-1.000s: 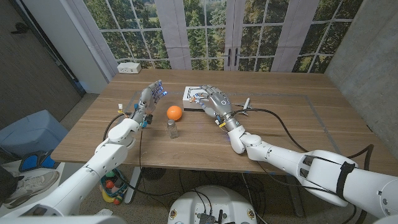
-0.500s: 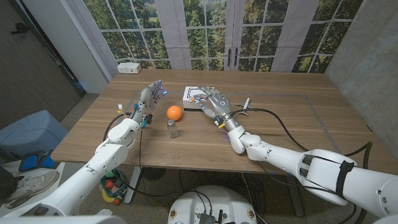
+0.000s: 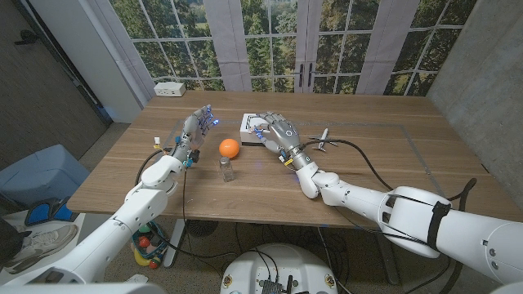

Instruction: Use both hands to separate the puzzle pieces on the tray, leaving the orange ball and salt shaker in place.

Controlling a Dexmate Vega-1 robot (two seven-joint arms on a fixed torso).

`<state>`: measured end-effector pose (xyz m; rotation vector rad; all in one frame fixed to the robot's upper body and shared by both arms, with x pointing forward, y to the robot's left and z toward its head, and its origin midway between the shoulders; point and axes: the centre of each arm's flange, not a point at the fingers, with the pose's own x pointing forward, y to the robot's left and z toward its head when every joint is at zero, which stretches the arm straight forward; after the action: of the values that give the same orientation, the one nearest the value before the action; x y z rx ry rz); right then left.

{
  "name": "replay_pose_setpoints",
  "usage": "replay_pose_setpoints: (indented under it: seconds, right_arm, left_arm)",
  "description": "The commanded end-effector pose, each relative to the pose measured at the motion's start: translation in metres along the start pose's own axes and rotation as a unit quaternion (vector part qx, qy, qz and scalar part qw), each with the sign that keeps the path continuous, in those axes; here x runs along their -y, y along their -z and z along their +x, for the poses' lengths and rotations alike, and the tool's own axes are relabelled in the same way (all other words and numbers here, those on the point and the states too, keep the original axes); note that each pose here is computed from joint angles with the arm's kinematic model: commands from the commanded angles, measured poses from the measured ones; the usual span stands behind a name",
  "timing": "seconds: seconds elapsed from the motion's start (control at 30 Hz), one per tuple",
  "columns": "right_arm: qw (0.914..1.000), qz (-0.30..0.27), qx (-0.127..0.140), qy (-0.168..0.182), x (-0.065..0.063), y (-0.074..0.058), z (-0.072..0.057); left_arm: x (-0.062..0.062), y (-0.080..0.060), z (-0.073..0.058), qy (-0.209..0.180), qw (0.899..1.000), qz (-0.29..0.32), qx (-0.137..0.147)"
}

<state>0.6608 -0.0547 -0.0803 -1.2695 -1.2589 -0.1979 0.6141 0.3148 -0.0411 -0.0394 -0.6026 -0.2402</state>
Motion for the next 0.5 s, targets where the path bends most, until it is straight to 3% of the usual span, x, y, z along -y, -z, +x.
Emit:
replay_pose_setpoints:
  seconds: [0.03, 0.5]
  right_arm:
    - [0.9997, 0.023, -0.004, -0.001, -0.002, 0.002, 0.001]
    - [0.9984, 0.051, 0.002, 0.023, 0.009, 0.005, 0.002]
  left_arm:
    - [0.000, 0.001, 0.005, 0.005, 1.000, 0.000, -0.005]
    - [0.002, 0.000, 0.011, 0.013, 1.000, 0.001, -0.005]
